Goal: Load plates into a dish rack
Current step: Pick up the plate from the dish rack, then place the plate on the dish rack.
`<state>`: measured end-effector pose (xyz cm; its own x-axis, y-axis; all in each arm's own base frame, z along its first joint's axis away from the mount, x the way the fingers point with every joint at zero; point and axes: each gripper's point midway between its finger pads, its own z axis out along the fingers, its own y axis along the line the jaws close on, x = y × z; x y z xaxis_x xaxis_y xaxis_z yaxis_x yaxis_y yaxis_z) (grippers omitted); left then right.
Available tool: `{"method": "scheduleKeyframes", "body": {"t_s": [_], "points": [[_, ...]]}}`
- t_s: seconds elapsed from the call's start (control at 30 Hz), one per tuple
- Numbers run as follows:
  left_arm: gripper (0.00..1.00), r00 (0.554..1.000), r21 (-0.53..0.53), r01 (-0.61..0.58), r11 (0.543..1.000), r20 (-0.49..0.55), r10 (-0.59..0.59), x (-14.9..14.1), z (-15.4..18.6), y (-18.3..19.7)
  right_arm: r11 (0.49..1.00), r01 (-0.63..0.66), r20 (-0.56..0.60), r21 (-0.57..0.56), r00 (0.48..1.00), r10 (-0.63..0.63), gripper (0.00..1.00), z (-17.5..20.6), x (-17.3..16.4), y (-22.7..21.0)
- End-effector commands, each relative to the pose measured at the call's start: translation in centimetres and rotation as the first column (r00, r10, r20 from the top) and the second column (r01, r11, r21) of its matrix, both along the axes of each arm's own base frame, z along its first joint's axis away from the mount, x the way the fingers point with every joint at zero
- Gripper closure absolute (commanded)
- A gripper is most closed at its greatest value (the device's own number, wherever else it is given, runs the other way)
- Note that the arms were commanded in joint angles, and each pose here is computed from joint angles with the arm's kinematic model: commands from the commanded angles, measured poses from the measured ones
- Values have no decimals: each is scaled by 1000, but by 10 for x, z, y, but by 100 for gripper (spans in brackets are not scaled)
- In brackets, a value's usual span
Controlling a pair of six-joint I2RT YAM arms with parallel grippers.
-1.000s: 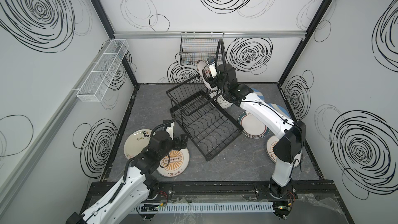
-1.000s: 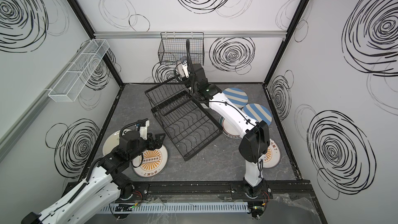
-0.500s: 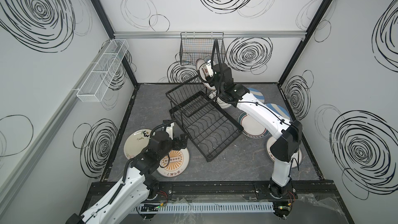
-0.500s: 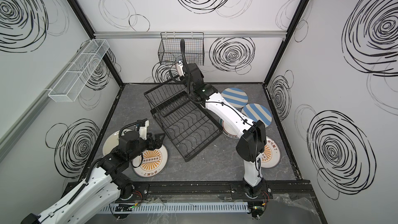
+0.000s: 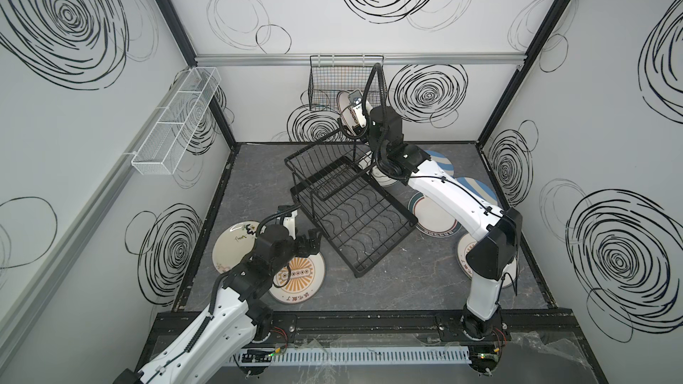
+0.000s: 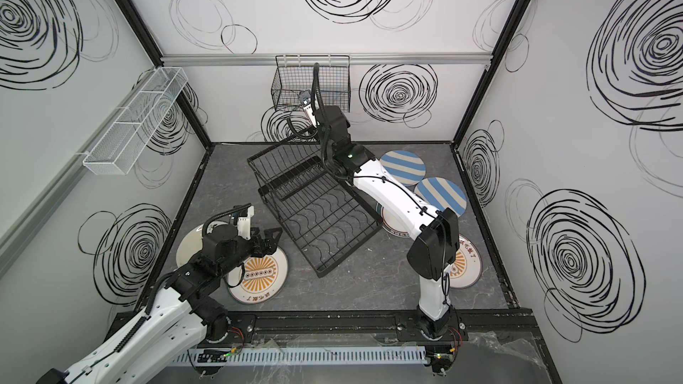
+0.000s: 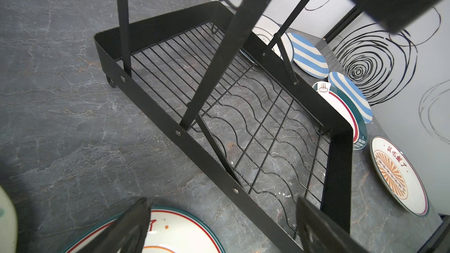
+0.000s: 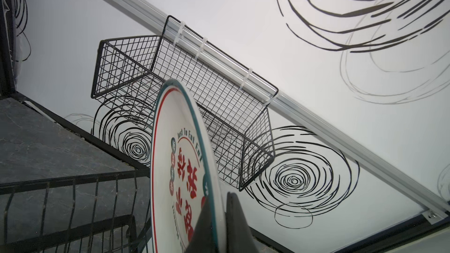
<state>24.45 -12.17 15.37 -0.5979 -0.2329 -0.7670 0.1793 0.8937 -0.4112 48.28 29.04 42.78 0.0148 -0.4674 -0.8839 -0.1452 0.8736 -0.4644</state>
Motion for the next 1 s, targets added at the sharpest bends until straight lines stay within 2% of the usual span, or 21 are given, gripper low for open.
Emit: {"method": "scheduleKeyframes", "body": {"t_s": [0.0,0.47,0.8,0.97], "points": [[4,1000,-4,-23,1000,18,23,4,4,3,998,15,129,63,991,-23,100,57,-18,-17],[4,1000,-1,-21,1000,13,21,4,2,3,999,17,100,28,995,-20,100,23,-17,-27],[4,1000,1,-25,1000,13,25,4,2,4,1000,23,139,1,990,-23,100,29,-15,-28],[4,999,2,-29,1000,12,29,4,2,5,997,75,161,22,984,-78,100,33,-12,-35]]}}
